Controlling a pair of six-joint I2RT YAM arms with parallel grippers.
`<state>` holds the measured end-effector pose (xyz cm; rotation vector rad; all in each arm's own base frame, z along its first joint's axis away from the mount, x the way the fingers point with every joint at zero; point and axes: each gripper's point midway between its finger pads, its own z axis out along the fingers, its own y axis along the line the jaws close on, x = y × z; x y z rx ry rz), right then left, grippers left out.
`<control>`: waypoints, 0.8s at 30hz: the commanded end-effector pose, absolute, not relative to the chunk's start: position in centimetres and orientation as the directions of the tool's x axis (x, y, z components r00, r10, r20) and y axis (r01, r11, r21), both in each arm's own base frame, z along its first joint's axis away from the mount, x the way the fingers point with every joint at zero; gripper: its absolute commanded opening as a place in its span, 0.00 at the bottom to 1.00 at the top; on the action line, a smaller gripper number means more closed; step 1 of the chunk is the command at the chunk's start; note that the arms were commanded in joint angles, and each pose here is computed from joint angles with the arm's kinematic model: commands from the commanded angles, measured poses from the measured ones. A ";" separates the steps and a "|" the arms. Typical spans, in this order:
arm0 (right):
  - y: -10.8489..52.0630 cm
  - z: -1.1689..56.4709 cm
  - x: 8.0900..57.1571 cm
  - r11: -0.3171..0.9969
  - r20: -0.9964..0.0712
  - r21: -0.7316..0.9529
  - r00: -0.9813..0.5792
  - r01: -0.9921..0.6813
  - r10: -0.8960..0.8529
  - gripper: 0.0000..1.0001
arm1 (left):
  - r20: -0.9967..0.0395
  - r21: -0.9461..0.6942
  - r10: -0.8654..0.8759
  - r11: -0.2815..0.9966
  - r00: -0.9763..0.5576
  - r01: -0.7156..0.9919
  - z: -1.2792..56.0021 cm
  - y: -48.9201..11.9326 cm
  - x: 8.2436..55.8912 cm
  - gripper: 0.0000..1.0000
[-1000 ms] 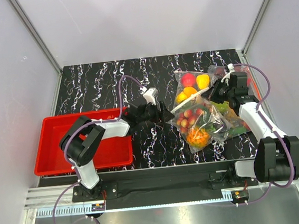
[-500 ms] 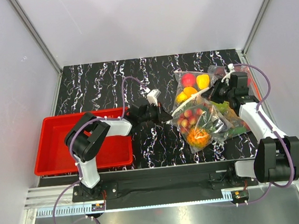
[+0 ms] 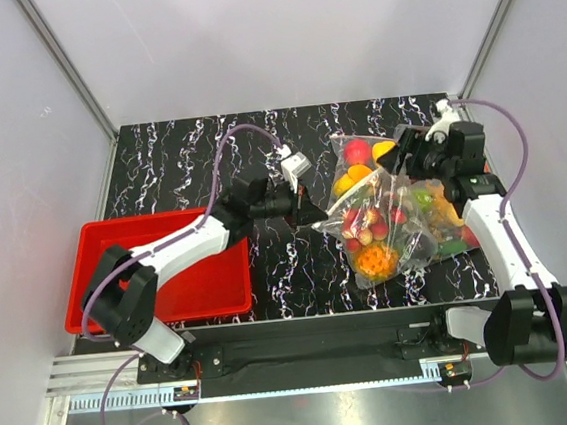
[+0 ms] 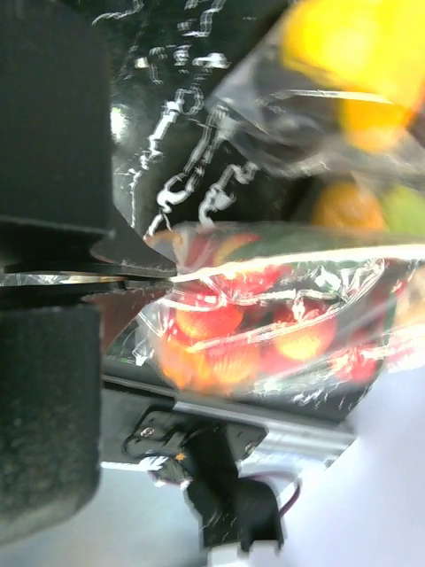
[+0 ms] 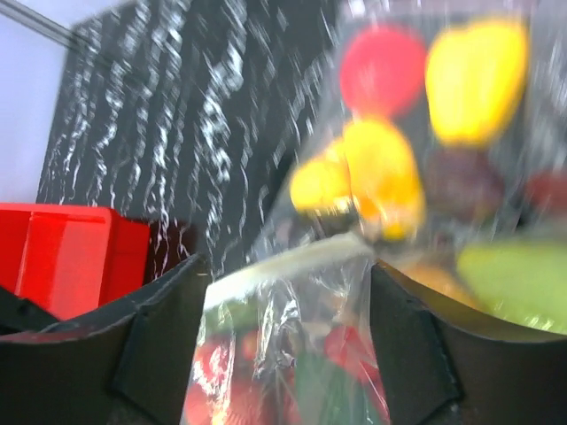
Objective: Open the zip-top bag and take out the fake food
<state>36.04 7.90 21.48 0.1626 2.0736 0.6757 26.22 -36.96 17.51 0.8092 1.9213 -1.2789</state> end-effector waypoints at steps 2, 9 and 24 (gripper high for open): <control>9.3 31.0 36.4 0.834 -0.924 0.334 -0.326 -0.440 0.199 0.79 | -0.894 -0.373 0.209 0.142 -0.396 0.917 22.7 -36.5 24.0 0.00; 14.3 34.7 33.6 0.557 -0.964 0.259 -0.242 -0.789 0.106 0.81 | -0.902 -0.323 0.269 0.100 -0.338 0.941 25.0 -35.0 22.5 0.00; 23.4 29.2 27.4 0.322 -0.940 0.275 -0.323 -0.906 -0.106 0.78 | -0.909 -0.223 0.321 0.168 -0.267 0.960 27.4 -32.8 23.2 0.00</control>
